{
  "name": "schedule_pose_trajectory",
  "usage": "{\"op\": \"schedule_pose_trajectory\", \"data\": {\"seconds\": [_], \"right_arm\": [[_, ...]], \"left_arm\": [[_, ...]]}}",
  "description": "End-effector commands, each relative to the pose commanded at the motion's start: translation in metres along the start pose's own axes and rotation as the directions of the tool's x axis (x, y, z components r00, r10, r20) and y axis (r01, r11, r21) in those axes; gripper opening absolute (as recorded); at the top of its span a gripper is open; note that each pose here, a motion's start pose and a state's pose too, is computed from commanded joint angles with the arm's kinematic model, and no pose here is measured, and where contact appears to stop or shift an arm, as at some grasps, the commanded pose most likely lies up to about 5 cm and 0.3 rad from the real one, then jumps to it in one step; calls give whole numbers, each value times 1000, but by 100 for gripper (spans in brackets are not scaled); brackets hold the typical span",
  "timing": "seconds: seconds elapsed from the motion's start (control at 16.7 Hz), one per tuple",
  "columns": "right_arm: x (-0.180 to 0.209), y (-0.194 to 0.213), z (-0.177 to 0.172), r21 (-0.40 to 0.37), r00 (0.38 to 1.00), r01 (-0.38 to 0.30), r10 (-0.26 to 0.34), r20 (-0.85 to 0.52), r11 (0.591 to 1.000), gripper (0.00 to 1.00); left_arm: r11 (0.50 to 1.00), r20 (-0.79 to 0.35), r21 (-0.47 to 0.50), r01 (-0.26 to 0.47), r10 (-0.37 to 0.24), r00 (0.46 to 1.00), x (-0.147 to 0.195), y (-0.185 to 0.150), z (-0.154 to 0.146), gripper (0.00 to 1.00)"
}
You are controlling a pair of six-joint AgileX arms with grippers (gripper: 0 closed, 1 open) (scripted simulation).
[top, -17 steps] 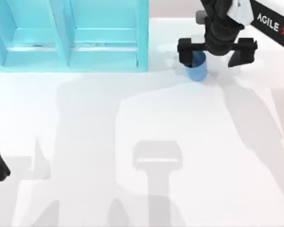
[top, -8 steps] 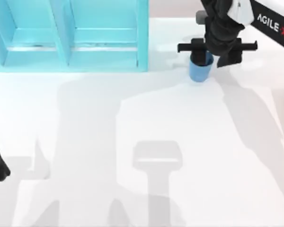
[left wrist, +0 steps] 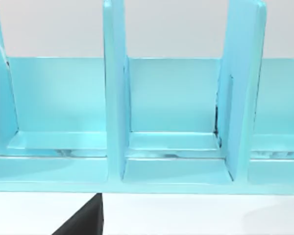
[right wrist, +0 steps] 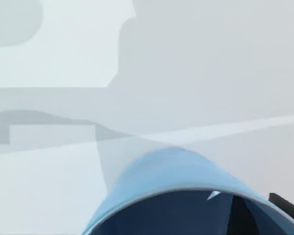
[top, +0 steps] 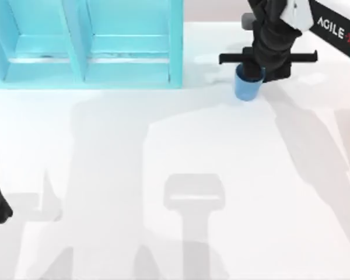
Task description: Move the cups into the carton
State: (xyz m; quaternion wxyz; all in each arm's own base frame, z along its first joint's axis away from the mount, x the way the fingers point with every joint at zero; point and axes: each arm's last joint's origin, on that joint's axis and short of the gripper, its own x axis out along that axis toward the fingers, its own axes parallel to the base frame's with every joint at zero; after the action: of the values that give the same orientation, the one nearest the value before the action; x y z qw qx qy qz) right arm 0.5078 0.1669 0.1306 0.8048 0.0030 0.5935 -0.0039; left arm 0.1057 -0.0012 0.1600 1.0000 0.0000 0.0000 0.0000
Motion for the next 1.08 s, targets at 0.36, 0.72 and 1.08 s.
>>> {"op": "schedule_pose_trajectory", "data": {"seconds": [0.36,0.72,1.08], "right_arm": [[-7,-4,3,-3,1000,-1,1,2,1000,0],[-76,-75,26,-1,1000,-3,3,1,1000,0],[-95,-96,29,-5,1000,0,0,-1,1000,0]], "left_arm": [[1000,0,0,0,0,1000,0,0,0,100],[1000,0,0,0,0,1000,0,0,0,100],[1000,0,0,0,0,1000,0,0,0,100]]}}
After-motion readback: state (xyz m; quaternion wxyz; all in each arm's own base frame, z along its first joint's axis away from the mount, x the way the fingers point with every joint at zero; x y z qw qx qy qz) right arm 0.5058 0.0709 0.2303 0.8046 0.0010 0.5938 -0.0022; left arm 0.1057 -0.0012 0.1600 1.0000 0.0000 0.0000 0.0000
